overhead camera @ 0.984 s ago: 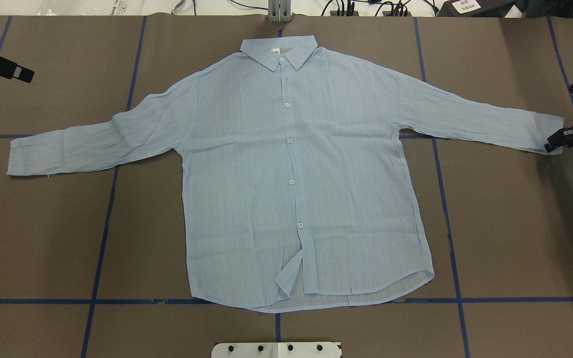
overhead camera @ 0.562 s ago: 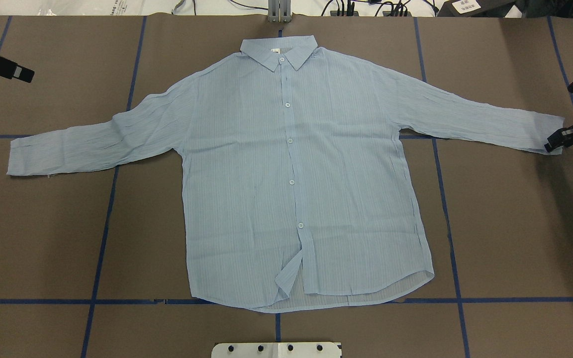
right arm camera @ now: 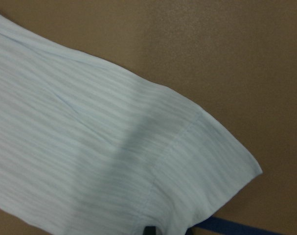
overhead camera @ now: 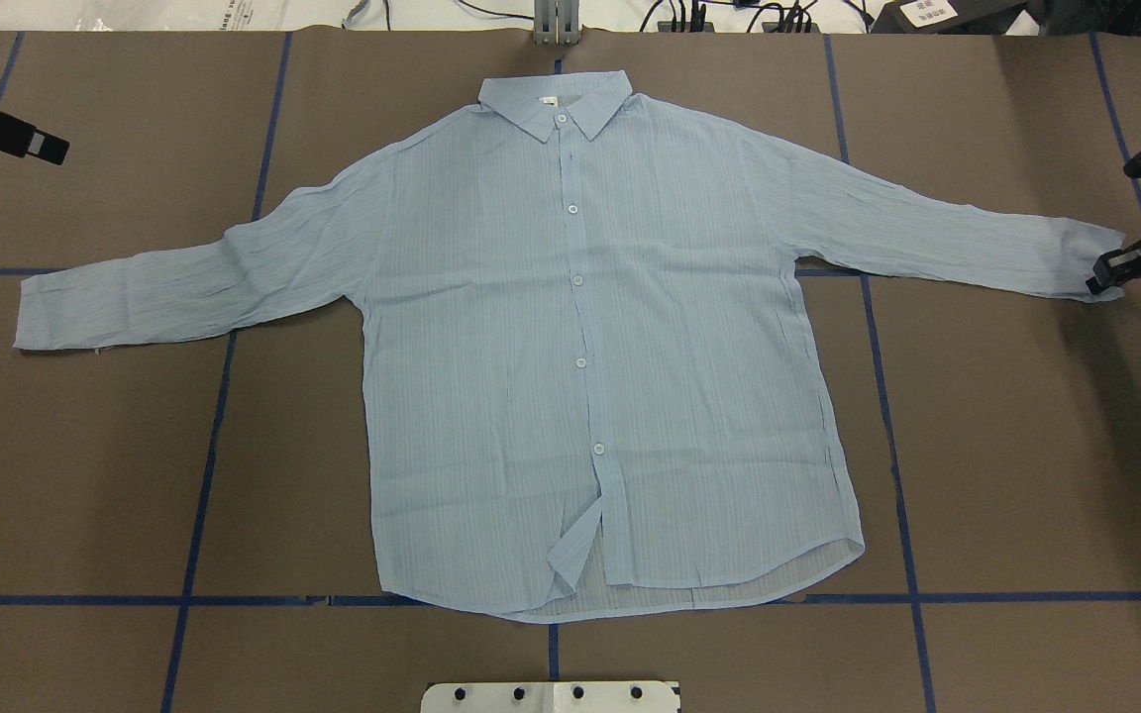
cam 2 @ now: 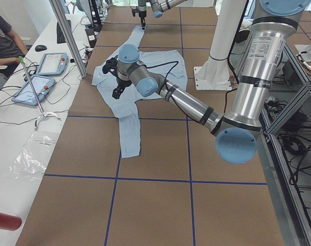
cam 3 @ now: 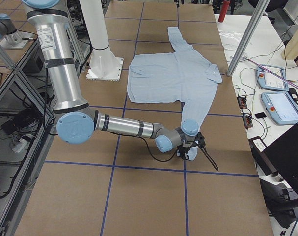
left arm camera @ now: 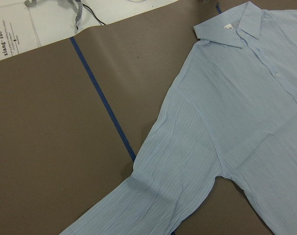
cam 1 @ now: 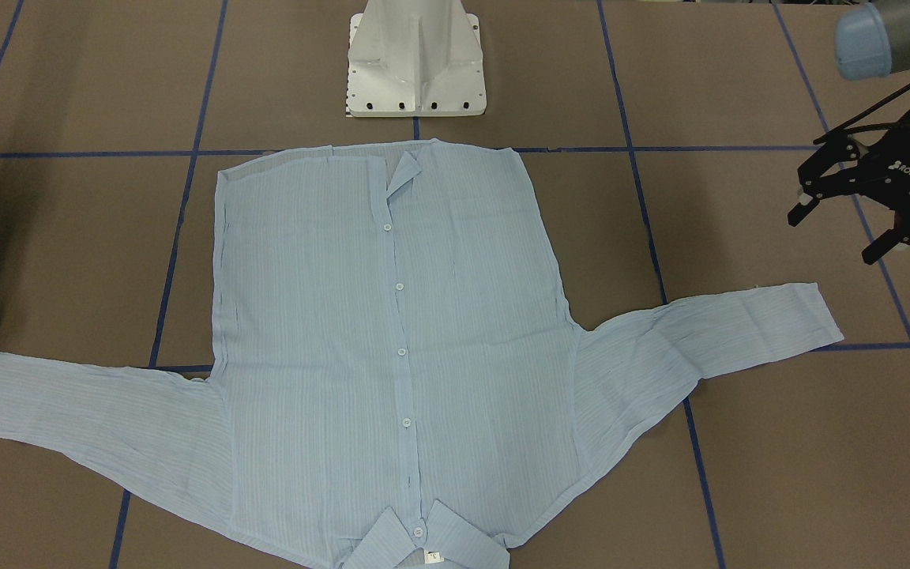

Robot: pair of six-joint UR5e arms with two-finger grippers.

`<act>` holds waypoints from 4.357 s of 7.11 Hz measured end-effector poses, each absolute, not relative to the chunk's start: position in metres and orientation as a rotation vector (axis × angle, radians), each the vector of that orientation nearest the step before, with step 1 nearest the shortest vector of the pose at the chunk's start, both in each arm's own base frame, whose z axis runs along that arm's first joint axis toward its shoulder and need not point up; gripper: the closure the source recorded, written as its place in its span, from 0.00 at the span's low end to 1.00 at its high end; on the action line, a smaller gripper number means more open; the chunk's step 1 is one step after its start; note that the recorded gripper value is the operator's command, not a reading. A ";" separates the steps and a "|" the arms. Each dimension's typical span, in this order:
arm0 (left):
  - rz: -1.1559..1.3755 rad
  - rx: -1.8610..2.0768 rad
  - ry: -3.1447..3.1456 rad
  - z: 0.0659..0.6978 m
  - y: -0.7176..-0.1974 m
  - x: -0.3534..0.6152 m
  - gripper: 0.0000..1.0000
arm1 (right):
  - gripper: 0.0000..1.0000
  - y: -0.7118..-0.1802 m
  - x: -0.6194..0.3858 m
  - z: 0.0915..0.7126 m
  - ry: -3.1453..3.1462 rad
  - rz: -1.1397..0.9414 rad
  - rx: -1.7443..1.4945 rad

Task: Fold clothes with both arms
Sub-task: 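Lower the right gripper onto the sleeve cuff nearest it and grasp, then carry the grasped cuff with the right gripper across the shirt body, then release the cuff with the right gripper while the left gripper grasps the other cuff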

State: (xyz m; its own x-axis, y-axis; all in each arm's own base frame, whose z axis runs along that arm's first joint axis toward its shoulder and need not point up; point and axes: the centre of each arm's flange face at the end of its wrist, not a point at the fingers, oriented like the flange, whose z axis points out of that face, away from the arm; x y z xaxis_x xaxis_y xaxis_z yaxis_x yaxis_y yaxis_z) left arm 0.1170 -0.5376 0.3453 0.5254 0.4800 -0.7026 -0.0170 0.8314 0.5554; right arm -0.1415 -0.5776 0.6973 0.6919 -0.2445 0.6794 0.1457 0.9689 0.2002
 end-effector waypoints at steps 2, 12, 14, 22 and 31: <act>0.315 0.529 0.982 0.344 -0.539 0.117 0.01 | 1.00 -0.584 -0.126 0.680 -0.805 -0.198 0.162; 0.222 0.367 0.891 0.454 -0.537 0.111 0.00 | 1.00 -0.606 -0.401 0.240 -1.167 -0.288 0.386; 0.177 0.327 0.807 0.496 -0.543 0.111 0.00 | 1.00 -0.598 -0.466 0.173 -1.169 -0.272 0.451; 0.192 0.298 0.778 0.535 -0.550 0.139 0.00 | 0.00 -0.562 -0.669 0.115 -0.992 -0.262 0.488; -0.098 0.279 0.808 0.621 -0.515 0.204 0.08 | 0.00 -0.548 -0.545 0.125 -0.886 -0.058 0.233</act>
